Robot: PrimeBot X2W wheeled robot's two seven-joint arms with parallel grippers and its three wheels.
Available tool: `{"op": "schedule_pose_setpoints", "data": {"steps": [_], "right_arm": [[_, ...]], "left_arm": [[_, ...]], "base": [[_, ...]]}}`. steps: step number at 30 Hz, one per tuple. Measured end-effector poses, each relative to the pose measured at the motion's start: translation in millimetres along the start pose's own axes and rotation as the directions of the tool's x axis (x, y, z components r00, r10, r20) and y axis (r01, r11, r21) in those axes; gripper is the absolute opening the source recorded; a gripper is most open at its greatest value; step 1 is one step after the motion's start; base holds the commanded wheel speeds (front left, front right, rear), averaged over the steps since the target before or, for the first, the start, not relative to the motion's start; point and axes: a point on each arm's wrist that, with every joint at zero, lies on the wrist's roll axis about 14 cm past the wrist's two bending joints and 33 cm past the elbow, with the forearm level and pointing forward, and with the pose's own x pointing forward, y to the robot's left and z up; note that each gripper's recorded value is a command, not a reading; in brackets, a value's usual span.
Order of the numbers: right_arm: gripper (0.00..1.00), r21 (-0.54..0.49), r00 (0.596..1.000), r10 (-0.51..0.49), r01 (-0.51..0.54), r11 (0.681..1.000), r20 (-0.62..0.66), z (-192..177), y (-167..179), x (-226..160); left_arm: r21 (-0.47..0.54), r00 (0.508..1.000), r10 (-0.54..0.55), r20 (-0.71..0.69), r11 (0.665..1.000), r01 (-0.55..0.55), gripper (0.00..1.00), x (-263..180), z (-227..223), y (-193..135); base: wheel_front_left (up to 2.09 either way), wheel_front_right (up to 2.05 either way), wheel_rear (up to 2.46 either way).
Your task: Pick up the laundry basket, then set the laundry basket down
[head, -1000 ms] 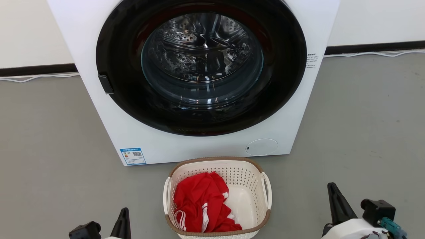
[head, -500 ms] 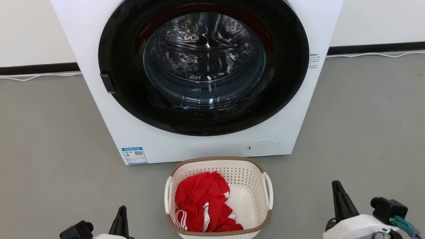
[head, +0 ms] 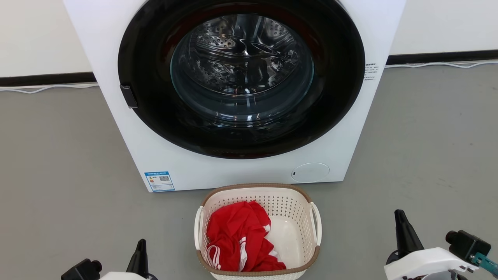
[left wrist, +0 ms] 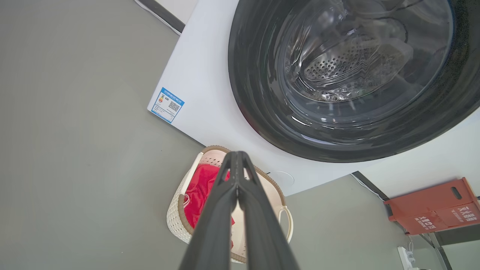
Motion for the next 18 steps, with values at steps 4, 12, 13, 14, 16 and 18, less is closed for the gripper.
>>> {"op": "schedule_pose_setpoints", "data": {"steps": [4,12,13,14,16,18], "right_arm": [[0.00,0.048,1.000,-0.004,0.004,0.999,0.002,1.4,-0.1,0.7],[0.00,0.146,1.000,-0.009,0.009,0.989,0.001,2.8,0.1,2.0],[0.00,0.159,1.000,-0.010,0.009,0.987,0.000,2.9,0.2,2.1],[0.00,0.171,1.000,-0.010,0.010,0.985,-0.001,3.0,0.3,2.3],[0.00,0.195,1.000,-0.011,0.011,0.981,0.001,3.7,0.4,2.6],[0.00,0.220,1.000,-0.010,0.010,0.975,-0.001,4.1,0.9,3.0]], "left_arm": [[-0.040,1.000,0.001,0.000,0.999,-0.001,0.00,0.0,1.4,0.5],[-0.127,1.000,-0.004,-0.004,0.992,0.004,0.00,0.9,4.4,-0.9],[-0.139,1.000,-0.007,0.000,0.990,0.007,0.00,1.2,5.5,-1.6],[-0.149,1.000,-0.008,0.001,0.989,0.008,0.00,1.7,6.3,-1.9],[-0.168,1.000,-0.011,0.004,0.986,0.011,0.00,3.0,8.6,-3.3],[-0.190,1.000,-0.013,0.007,0.982,0.014,0.00,3.5,10.5,-4.2]], "base": [[0.00,0.00,0.00],[0.00,0.00,0.00],[0.00,0.00,0.00],[0.00,0.00,0.00],[0.00,0.00,0.00],[0.00,0.00,0.00]]}}
